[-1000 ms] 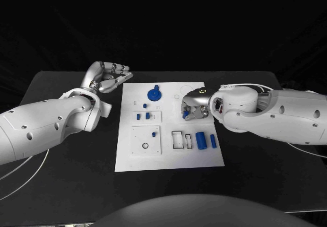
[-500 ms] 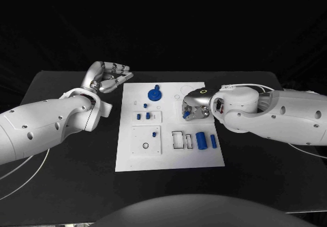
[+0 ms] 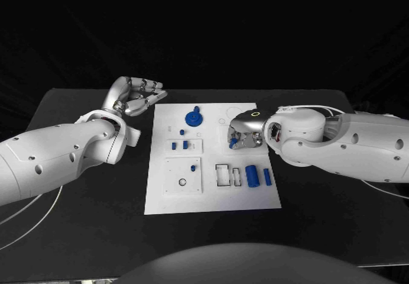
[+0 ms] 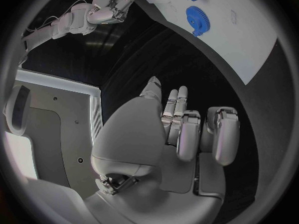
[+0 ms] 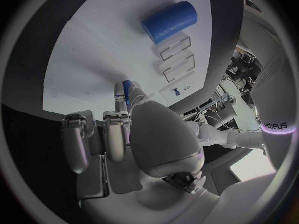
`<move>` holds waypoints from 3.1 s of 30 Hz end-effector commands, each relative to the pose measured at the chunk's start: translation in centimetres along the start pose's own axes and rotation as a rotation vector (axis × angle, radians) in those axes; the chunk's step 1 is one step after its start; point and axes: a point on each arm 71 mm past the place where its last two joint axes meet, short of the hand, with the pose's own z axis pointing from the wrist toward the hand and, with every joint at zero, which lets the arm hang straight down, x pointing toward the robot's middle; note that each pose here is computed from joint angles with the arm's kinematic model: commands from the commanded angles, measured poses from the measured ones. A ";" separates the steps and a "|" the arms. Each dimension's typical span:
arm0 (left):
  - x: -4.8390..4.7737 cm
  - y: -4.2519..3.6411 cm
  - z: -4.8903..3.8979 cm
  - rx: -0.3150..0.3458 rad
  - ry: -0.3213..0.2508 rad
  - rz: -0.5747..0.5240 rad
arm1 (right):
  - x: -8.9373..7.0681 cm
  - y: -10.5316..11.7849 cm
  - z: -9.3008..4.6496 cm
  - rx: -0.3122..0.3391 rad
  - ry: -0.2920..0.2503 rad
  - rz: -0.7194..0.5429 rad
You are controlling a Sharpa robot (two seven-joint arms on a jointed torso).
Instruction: Assemble the parts on the task board
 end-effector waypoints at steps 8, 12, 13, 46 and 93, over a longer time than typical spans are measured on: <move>0.14 -0.19 0.02 0.015 0.010 -0.003 | -0.3 0.1 -0.3 -0.007 -0.070 0.002; 0.11 -0.19 -0.01 0.015 0.010 -0.003 | -0.5 0.3 -0.5 -0.013 -0.098 0.010; 0.10 -0.18 -0.01 0.015 0.010 -0.003 | -0.6 0.3 -0.6 -0.015 -0.103 0.011; 0.19 -0.08 0.20 0.014 0.010 0.000 | -3.5 5.7 -1.3 -0.210 -0.178 0.043; 0.33 -0.05 0.21 0.017 0.016 0.000 | -2.0 14.3 1.9 -0.512 0.005 -0.127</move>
